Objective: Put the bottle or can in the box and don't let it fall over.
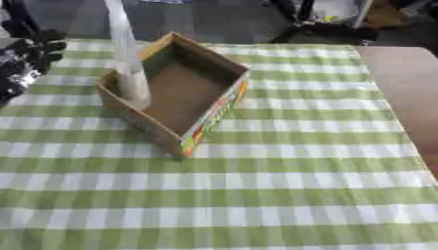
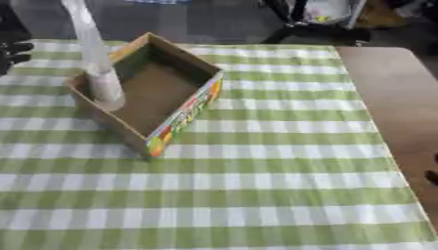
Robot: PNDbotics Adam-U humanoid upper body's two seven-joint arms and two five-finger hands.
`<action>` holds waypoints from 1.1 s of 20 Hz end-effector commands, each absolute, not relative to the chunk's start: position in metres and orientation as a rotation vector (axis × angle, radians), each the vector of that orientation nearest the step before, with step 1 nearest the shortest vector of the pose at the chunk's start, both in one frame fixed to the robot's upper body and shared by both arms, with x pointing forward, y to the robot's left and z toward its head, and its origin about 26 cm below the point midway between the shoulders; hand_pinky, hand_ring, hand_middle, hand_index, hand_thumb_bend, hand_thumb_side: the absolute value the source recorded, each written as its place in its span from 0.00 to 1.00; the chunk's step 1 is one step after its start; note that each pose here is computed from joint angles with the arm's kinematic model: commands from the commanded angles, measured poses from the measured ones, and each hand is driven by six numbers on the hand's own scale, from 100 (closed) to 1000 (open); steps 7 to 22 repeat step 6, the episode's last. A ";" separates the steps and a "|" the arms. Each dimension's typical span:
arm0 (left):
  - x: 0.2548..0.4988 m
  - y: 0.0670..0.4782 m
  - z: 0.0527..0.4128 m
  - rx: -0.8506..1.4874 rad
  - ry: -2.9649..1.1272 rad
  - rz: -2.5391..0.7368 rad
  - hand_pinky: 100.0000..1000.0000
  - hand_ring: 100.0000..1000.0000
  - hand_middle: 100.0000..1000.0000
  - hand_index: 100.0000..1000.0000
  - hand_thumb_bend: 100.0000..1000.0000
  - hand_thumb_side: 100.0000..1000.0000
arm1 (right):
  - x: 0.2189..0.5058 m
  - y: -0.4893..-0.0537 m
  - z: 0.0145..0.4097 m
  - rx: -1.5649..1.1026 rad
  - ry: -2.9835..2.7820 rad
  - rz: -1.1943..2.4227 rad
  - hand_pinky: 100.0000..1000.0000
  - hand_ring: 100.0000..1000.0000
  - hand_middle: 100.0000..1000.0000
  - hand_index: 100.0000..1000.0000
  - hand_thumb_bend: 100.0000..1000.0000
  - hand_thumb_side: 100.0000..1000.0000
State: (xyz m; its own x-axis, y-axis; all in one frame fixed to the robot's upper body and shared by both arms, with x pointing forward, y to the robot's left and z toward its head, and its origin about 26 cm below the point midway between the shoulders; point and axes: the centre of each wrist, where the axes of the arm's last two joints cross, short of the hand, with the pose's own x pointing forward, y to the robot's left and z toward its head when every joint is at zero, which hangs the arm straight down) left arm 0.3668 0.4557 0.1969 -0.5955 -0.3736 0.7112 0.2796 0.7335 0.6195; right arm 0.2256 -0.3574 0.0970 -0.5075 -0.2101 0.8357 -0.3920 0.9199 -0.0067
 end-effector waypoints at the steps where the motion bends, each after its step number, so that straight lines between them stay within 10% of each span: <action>1: 0.345 0.467 0.228 0.110 -2.100 -1.109 1.00 1.00 0.97 0.99 0.00 0.52 | 0.223 -0.364 0.106 0.401 -2.144 0.269 0.95 1.00 1.00 1.00 0.00 0.53; 22: 0.316 0.470 0.224 0.079 -2.127 -1.007 1.00 1.00 0.97 0.99 0.00 0.50 | 0.219 -0.365 0.102 0.378 -2.144 0.267 0.95 1.00 1.00 1.00 0.00 0.52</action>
